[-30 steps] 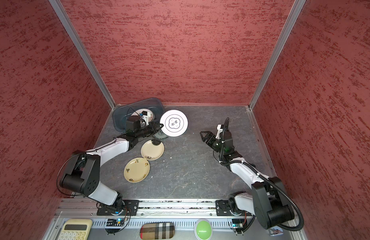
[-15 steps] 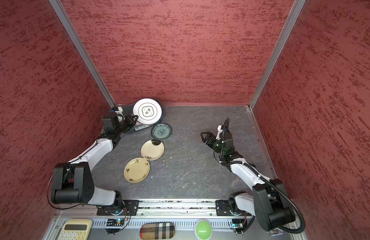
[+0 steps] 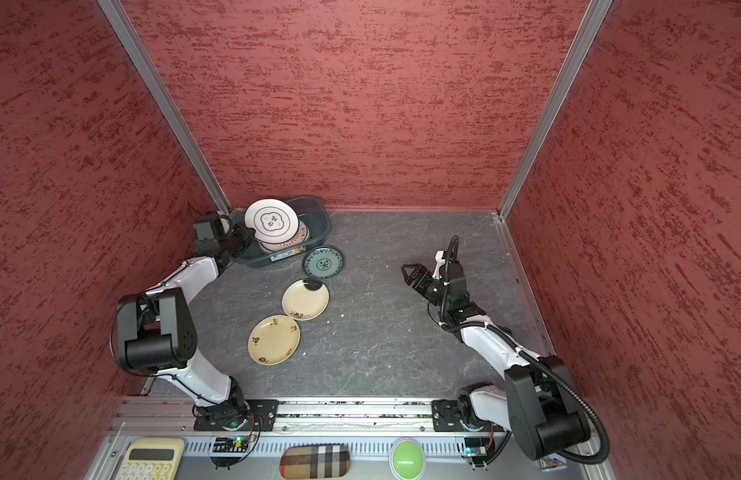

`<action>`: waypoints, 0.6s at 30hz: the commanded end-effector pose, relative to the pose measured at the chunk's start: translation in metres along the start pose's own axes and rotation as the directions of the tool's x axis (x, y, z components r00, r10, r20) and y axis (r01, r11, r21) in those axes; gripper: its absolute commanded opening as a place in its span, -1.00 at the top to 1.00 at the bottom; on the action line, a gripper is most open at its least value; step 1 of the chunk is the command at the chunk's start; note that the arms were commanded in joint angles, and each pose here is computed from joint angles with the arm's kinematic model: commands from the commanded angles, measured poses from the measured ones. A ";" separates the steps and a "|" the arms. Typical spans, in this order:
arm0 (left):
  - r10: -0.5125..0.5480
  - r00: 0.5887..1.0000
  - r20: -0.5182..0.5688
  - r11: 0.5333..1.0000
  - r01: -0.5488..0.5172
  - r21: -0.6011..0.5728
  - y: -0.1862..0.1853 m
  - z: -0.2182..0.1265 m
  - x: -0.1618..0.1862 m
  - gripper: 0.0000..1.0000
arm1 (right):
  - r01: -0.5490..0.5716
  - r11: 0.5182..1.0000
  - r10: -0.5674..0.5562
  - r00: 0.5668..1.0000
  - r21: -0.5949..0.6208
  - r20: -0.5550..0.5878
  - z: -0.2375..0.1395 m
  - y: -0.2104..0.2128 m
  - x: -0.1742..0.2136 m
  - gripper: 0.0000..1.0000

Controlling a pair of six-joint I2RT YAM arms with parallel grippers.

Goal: Place the plates into the plastic bin on the countertop
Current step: 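Lower the white plate into the basin and open the left gripper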

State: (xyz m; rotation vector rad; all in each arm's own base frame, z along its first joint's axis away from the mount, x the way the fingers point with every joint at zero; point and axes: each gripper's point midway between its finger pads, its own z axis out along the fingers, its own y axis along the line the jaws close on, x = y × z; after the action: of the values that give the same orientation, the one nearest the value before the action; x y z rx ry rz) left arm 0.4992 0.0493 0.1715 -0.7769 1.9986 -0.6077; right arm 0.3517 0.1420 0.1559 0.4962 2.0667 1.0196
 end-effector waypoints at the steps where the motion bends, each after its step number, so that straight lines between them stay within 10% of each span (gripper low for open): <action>1: 0.015 1.000 -0.021 1.000 -0.015 -0.004 0.002 0.011 -0.006 1.00 | 0.006 1.000 -0.006 1.000 -0.016 0.013 -0.002 0.005 -0.002 -0.70; 18: 0.029 0.987 -0.161 0.998 -0.036 -0.042 0.014 0.051 0.008 0.76 | 0.028 0.999 -0.028 1.000 0.025 0.006 -0.003 -0.002 0.000 -0.71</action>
State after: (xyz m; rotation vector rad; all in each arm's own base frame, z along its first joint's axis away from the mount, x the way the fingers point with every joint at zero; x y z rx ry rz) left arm 0.5300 0.0497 0.1278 -0.8041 2.1651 -0.6137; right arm 0.3493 0.1408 0.1542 0.4927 2.0793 1.0055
